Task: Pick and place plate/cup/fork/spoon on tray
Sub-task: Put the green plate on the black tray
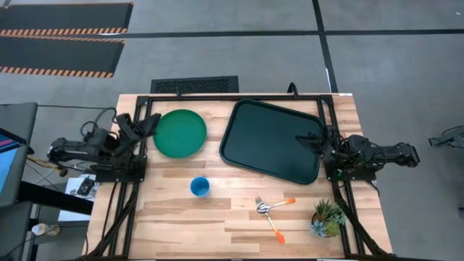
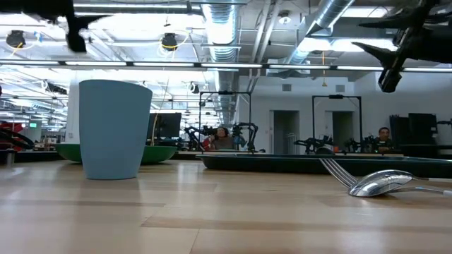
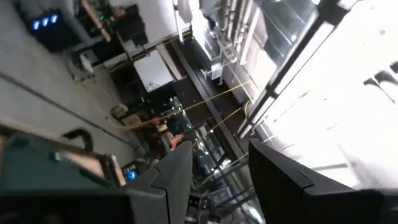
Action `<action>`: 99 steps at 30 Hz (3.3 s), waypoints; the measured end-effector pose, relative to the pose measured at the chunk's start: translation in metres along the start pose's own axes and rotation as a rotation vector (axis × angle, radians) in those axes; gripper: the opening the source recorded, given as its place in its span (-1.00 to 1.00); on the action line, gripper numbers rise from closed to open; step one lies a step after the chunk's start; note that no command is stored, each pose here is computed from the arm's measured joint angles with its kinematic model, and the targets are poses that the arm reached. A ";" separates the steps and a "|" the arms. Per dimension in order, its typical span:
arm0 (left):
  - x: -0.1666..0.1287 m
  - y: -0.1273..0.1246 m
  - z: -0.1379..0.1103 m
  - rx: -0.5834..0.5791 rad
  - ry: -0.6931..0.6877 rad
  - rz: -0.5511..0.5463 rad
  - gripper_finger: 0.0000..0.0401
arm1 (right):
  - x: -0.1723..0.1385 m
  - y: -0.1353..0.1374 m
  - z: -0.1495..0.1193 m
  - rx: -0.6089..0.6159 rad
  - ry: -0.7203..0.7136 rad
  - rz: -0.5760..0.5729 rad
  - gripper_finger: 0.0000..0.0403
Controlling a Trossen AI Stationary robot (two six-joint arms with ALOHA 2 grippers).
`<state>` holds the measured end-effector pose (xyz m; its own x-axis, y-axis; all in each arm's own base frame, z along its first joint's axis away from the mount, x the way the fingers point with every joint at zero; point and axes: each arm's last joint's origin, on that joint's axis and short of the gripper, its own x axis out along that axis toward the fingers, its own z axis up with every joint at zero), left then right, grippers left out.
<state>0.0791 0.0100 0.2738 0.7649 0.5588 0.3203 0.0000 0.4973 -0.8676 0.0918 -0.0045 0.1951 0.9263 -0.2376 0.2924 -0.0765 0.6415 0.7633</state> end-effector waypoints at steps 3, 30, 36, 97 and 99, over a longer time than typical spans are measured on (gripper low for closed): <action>0.016 -0.026 0.005 0.125 0.012 0.009 -0.29 | 0.001 0.005 0.006 -0.063 -0.056 -0.040 -0.14; 0.128 -0.014 0.039 0.762 0.609 1.219 0.37 | 0.031 0.004 0.001 -0.198 -0.021 -0.334 0.29; 0.148 0.041 0.066 0.785 0.835 1.397 0.38 | 0.031 0.004 0.001 -0.197 -0.019 -0.333 0.29; 0.130 0.188 0.057 0.451 1.220 1.367 -1.00 | 0.033 0.014 0.009 -0.165 -0.088 -0.265 0.29; 0.138 0.180 0.056 0.465 1.198 1.344 -1.00 | 0.038 0.021 0.014 -0.196 -0.088 -0.263 0.29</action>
<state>0.1485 0.2137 0.1835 0.0919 0.0777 -0.9927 -0.9114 0.4081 -0.0524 0.1200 -0.0102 0.2298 0.8687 -0.4703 0.1555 0.2414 0.6760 0.6962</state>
